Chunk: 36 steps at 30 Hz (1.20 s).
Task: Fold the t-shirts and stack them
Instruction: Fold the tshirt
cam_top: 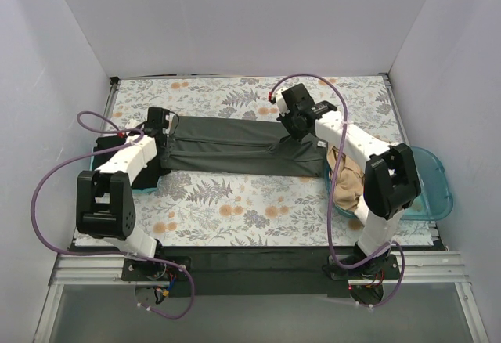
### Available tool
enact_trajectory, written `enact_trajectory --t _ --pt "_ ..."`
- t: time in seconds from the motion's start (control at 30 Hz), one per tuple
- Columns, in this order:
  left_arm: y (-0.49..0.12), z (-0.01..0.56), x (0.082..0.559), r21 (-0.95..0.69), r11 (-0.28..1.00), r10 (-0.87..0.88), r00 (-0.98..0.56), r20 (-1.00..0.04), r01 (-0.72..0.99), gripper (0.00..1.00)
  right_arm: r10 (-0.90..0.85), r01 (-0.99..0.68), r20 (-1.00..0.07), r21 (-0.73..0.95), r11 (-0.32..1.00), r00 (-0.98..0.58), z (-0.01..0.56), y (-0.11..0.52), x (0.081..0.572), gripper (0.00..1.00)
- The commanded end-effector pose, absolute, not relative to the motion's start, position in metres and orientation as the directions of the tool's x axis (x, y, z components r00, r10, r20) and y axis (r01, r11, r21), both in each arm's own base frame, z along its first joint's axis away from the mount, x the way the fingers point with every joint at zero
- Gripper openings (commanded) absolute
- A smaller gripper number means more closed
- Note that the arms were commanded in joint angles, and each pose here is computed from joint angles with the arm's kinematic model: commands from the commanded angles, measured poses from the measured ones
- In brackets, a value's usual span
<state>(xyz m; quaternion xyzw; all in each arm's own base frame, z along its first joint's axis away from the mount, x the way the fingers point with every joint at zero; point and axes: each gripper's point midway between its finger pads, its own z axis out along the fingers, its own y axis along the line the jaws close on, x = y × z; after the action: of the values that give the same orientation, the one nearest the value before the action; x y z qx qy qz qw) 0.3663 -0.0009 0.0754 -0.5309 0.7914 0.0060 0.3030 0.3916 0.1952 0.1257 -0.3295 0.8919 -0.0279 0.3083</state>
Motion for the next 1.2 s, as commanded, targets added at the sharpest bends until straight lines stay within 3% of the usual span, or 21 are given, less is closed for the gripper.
enact_trajectory --t 0.0,0.33,0.4,0.43,0.47,0.5,0.57,0.67,0.7,0.93,1.17 --pt "0.006 0.089 0.386 -0.342 0.457 -0.817 -0.236 -0.526 -0.821 0.00 -0.616 -0.592 -0.559 -0.254 0.765 -0.556 0.133 0.204 0.409 0.01" --pt "-0.003 0.066 0.406 -0.322 0.506 -0.807 -0.308 -0.504 -0.800 0.00 -0.595 -0.513 -0.518 -0.310 0.800 -0.615 0.103 0.197 0.440 0.01" --pt "-0.004 0.062 0.409 -0.311 0.518 -0.800 -0.322 -0.506 -0.797 0.08 -0.589 -0.500 -0.505 -0.315 0.806 -0.631 0.093 0.196 0.444 0.01" --pt "-0.004 0.061 0.411 -0.310 0.523 -0.797 -0.327 -0.507 -0.794 0.14 -0.584 -0.490 -0.509 -0.321 0.810 -0.633 0.093 0.196 0.448 0.08" --pt "-0.004 0.061 0.412 -0.307 0.528 -0.795 -0.333 -0.508 -0.792 0.28 -0.578 -0.483 -0.502 -0.320 0.815 -0.643 0.088 0.196 0.450 0.20" --pt "-0.005 0.061 0.413 -0.307 0.537 -0.790 -0.341 -0.509 -0.786 0.34 -0.571 -0.470 -0.503 -0.325 0.821 -0.649 0.087 0.195 0.452 0.32" --pt "-0.006 0.064 0.415 -0.313 0.544 -0.787 -0.344 -0.511 -0.779 0.53 -0.545 -0.434 -0.523 -0.330 0.838 -0.656 0.094 0.195 0.457 0.40" --pt "-0.007 0.081 0.420 -0.345 0.558 -0.781 -0.338 -0.525 -0.755 0.64 -0.516 -0.393 -0.558 -0.335 0.857 -0.650 0.111 0.192 0.460 0.61" --pt "-0.009 0.086 0.421 -0.356 0.570 -0.777 -0.345 -0.526 -0.740 0.71 -0.496 -0.372 -0.575 -0.328 0.868 -0.651 0.118 0.192 0.459 0.98" --pt "-0.053 0.127 0.431 -0.461 0.700 -0.709 -0.456 -0.537 -0.545 0.87 -0.384 -0.312 -0.663 -0.232 0.921 -0.643 0.154 0.187 0.426 0.98" --pt "-0.096 0.111 0.451 -0.478 0.796 -0.596 -0.614 -0.518 -0.371 0.90 -0.207 -0.353 -0.699 0.069 0.933 -0.684 0.130 0.204 0.347 0.98"
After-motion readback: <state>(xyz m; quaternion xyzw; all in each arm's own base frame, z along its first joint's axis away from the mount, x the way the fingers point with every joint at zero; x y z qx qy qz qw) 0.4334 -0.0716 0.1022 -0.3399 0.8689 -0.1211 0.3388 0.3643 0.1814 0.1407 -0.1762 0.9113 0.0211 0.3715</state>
